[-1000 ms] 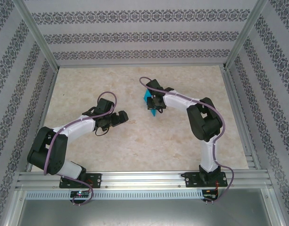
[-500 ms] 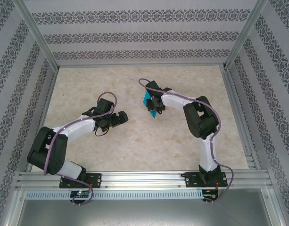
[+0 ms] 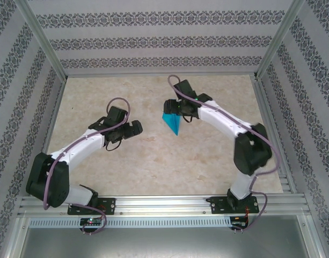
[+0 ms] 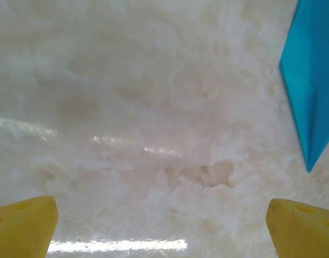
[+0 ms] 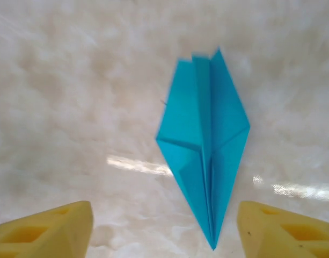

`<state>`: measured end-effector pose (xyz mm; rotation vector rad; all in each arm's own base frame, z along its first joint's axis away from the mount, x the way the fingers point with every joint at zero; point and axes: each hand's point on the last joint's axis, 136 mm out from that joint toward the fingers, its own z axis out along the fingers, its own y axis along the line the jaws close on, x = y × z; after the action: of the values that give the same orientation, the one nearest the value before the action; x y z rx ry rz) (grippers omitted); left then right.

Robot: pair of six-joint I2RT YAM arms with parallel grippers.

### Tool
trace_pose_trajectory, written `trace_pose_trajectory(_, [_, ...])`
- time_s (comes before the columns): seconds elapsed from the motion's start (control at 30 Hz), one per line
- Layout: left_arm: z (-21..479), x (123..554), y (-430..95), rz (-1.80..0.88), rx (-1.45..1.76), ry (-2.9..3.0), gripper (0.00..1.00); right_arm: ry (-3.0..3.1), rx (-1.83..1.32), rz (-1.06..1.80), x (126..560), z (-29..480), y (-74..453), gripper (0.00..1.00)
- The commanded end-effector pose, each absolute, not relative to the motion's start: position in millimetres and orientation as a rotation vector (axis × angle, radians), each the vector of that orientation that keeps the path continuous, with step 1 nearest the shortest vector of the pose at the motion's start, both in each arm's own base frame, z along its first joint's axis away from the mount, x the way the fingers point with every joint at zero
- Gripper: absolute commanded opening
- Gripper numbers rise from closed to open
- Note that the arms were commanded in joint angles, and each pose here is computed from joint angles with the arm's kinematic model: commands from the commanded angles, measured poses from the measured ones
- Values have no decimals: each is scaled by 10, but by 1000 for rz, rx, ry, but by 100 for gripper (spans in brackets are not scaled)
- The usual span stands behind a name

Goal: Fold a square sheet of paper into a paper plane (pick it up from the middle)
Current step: Move the paper plane to the center of the table, then reset both arms

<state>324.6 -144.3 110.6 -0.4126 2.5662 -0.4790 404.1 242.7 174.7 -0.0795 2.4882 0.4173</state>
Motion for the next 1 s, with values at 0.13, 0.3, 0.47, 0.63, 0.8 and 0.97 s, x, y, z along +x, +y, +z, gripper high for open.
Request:
trace_pose_trajectory(0.13, [1695,3388,-742,-130,-391,2368,100,2190,91,157,3925,2423,1493,97])
trace_pose_trajectory(0.3, [1899,3326,-166,138,-431,2172,100,2012,278,-65,3738,2529,577,98])
trace_pose_trajectory(0.47, [1891,3216,325,357,-491,1996,100,1930,464,-286,3550,2138,-303,98])
trace_pose_trajectory(0.63, [1730,3240,462,344,-461,1887,100,1865,536,-369,3469,1755,-716,98])
trace_pose_trajectory(0.8, [1560,3419,346,289,-315,1870,100,1890,447,-375,3619,1434,-688,98])
trace_pose_trajectory(0.97, [1344,3660,145,203,-166,1869,100,1846,346,-328,3836,1462,-567,98])
